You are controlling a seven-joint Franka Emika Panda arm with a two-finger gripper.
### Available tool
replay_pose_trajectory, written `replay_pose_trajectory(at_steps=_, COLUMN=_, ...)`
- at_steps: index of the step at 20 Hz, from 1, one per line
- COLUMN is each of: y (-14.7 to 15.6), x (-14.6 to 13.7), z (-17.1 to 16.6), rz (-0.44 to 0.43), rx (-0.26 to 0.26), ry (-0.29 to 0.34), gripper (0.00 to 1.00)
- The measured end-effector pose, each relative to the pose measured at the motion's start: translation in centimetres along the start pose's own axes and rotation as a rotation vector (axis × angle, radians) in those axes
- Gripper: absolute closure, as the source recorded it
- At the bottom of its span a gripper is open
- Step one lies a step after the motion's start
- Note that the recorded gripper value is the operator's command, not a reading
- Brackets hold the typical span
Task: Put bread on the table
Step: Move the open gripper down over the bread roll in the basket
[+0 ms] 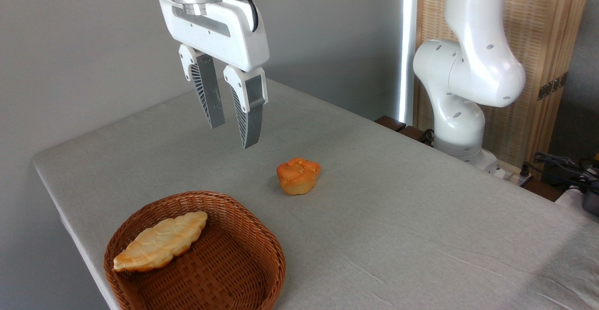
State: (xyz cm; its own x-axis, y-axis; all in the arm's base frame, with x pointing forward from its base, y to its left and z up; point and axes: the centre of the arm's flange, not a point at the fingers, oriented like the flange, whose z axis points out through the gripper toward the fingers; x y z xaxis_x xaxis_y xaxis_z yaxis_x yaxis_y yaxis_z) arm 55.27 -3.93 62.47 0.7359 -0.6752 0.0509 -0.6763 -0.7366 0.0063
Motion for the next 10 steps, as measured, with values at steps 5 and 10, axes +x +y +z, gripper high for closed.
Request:
replay_pose_trajectory(at_steps=5, y=-0.54, x=-0.42, z=-0.01, rz=-0.012, rx=0.0, ry=0.0, gripper=0.0)
replay_pose_trajectory(at_steps=10, y=-0.65, x=-0.51, z=-0.01, rz=-0.015, rx=0.0, ry=0.0, gripper=0.0)
